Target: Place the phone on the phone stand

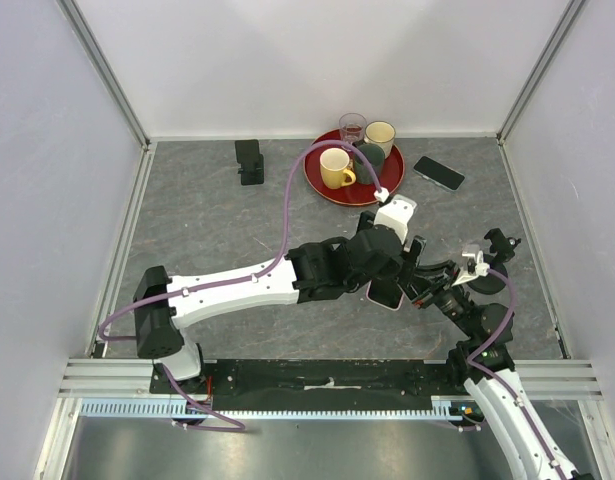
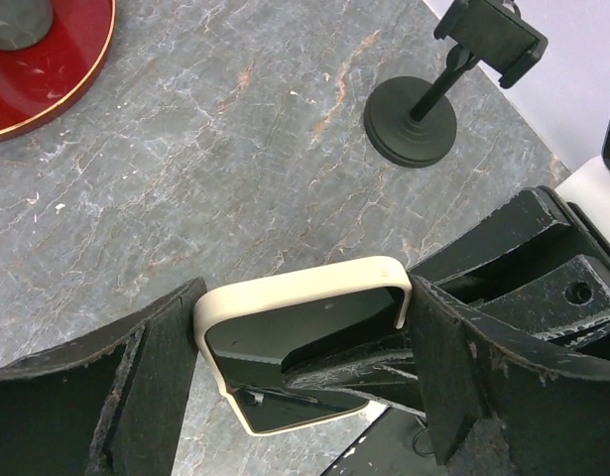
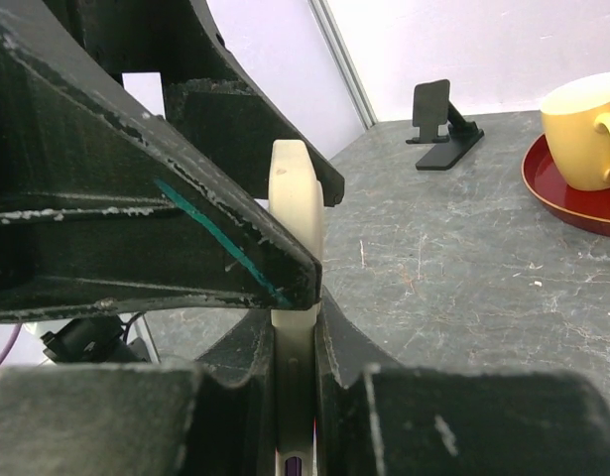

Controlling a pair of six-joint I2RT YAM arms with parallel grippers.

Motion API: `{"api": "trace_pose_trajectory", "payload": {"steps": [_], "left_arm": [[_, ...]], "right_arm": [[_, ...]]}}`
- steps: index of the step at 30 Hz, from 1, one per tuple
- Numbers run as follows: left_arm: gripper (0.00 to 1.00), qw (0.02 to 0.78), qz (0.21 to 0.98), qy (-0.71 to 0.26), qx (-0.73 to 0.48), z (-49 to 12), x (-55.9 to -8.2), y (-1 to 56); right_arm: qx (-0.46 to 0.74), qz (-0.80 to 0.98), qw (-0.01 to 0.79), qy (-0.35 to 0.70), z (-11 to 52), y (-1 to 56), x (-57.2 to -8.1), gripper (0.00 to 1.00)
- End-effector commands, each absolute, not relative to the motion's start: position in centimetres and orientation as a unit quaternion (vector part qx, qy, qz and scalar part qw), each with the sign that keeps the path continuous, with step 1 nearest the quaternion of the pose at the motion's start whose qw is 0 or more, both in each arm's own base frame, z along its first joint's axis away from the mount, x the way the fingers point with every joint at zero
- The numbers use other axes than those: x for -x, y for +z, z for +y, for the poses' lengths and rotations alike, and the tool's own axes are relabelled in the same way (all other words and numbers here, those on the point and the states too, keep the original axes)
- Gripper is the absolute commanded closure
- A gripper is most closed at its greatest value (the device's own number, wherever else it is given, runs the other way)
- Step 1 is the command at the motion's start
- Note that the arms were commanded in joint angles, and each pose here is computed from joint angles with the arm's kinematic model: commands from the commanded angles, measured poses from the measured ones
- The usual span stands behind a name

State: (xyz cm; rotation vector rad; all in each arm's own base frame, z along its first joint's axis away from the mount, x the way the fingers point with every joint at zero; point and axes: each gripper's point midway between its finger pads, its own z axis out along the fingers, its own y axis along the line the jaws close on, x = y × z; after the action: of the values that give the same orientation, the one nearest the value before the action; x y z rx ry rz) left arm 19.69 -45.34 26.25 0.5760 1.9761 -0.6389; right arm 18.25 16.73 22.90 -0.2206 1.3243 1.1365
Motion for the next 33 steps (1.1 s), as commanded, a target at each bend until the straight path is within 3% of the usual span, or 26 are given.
{"api": "trace_pose_trajectory", "payload": {"steps": [1, 6, 10, 16, 17, 19, 21, 23, 24, 25, 27, 28, 31, 33], "left_arm": [[0.15, 0.499, 0.804, -0.249, -0.206, -45.6, -20.5, 27.4], [0.09, 0.496, 0.809, -0.238, -0.208, -46.1, -20.8, 26.6], [0.12, 0.496, 0.809, -0.236, -0.207, -46.2, -20.8, 26.3], [0.41, 0.495, 0.807, -0.242, -0.214, -46.8, -20.7, 26.0], [0.53, 0.494, 0.807, -0.242, -0.215, -46.8, -20.8, 25.9], [0.62, 0.494, 0.805, -0.246, -0.219, -46.9, -20.6, 26.0], [0.82, 0.494, 0.804, -0.247, -0.222, -46.9, -20.6, 26.1], [0.98, 0.497, 0.802, -0.246, -0.224, -46.7, -20.6, 26.3], [0.98, 0.498, 0.801, -0.246, -0.224, -46.6, -20.6, 26.3], [0.98, 0.5, 0.799, -0.248, -0.225, -46.6, -20.6, 26.4], [0.98, 0.506, 0.794, -0.25, -0.226, -46.0, -20.6, 26.8], [0.98, 0.511, 0.79, -0.252, -0.225, -45.9, -20.7, 27.1], [0.98, 0.523, 0.785, -0.243, -0.227, -44.8, -21.0, 27.8], [0.98, 0.533, 0.78, -0.24, -0.221, -43.6, -21.7, 28.6]], "right_arm": [[0.079, 0.6, 0.63, 0.487, 16.4, 18.7, -18.9, 1.0], [0.076, 0.602, 0.634, 0.48, 16.3, 18.7, -19.0, 1.0], [0.075, 0.604, 0.632, 0.479, 16.2, 18.6, -19.0, 1.0], [0.079, 0.599, 0.634, 0.482, 16.3, 18.8, -18.9, 1.0], [0.079, 0.6, 0.633, 0.483, 16.3, 18.7, -18.9, 1.0], [0.08, 0.599, 0.633, 0.484, 16.4, 18.8, -18.8, 1.0], [0.078, 0.598, 0.635, 0.483, 16.3, 18.8, -18.9, 1.0], [0.078, 0.597, 0.634, 0.485, 16.3, 18.8, -18.9, 0.91], [0.082, 0.598, 0.631, 0.488, 16.5, 18.8, -18.7, 0.84], [0.081, 0.6, 0.627, 0.49, 16.5, 18.7, -18.7, 0.69], [0.081, 0.602, 0.624, 0.491, 16.6, 18.5, -18.7, 0.58], [0.081, 0.606, 0.621, 0.49, 16.6, 18.3, -18.8, 0.47], [0.084, 0.606, 0.619, 0.492, 16.7, 18.3, -18.8, 0.29], [0.084, 0.606, 0.618, 0.495, 16.8, 18.4, -18.7, 0.23]]}}
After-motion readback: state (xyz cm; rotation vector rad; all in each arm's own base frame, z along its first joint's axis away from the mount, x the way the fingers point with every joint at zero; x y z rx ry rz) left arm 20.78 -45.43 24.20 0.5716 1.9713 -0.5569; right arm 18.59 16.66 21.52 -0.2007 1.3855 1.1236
